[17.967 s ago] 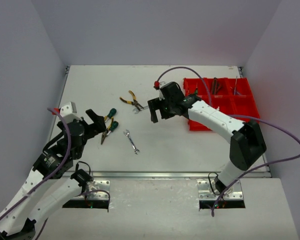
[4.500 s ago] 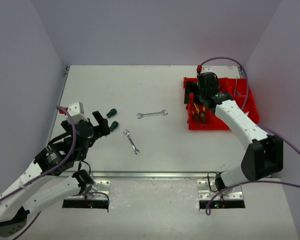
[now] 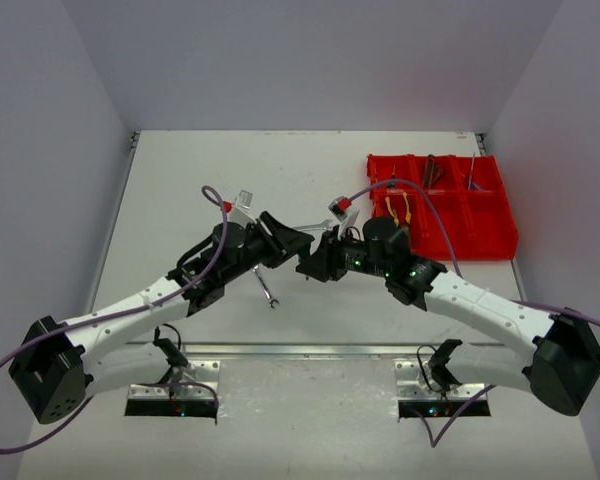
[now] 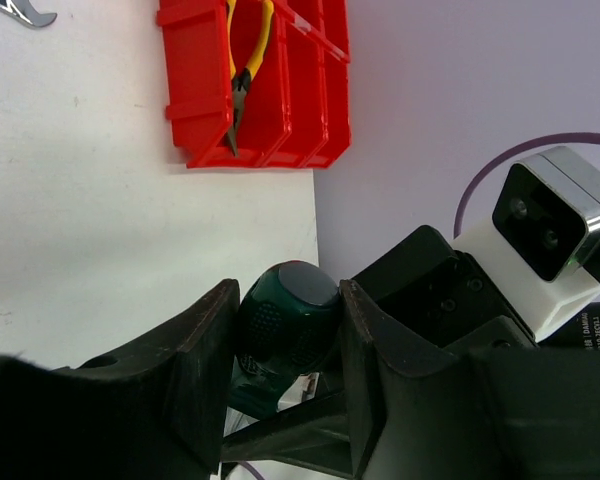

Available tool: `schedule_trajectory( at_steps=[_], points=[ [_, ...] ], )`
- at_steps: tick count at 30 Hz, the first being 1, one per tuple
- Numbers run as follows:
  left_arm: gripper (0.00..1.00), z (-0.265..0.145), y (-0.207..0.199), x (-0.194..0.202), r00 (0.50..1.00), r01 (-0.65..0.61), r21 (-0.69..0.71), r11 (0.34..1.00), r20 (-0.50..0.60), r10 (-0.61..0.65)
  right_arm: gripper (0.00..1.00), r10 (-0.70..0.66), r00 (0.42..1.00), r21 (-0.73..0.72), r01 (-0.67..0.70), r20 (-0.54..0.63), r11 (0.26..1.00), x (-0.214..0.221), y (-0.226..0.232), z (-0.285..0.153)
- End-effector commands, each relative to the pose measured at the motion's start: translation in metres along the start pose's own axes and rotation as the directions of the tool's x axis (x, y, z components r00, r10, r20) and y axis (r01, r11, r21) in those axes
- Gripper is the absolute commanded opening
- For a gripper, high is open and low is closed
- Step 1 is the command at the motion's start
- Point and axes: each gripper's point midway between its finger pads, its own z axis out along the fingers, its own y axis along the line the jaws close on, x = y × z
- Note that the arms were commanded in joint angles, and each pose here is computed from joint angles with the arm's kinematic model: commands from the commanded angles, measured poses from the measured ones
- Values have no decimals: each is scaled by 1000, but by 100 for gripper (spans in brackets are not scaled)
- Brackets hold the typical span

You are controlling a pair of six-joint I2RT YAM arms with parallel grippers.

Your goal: Sort the tools into containers

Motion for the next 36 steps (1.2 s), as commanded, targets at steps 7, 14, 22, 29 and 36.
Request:
schedule_trajectory(
  at_steps=[7, 14, 22, 29, 36],
  points=[
    [46, -11, -41, -2, 998, -66, 107, 992, 31, 63, 0, -79, 992, 94, 70, 100, 993, -34, -5, -5],
    [84, -13, -52, -17, 988, -130, 101, 986, 92, 121, 0, -99, 989, 93, 89, 109, 992, -36, -3, -10],
    [100, -47, -30, -87, 903, -178, -244, 953, 345, 257, 0, -104, 990, 298, 73, 91, 952, -35, -39, -28],
    [100, -98, -20, -127, 800, -243, -455, 857, 405, 442, 0, 38, 997, 680, -70, 62, 730, -42, -167, -106],
    [100, -105, 4, -122, 794, -346, -538, 768, 268, 546, 0, 234, 959, 857, -252, 159, 450, -41, -267, -179]
  ],
)
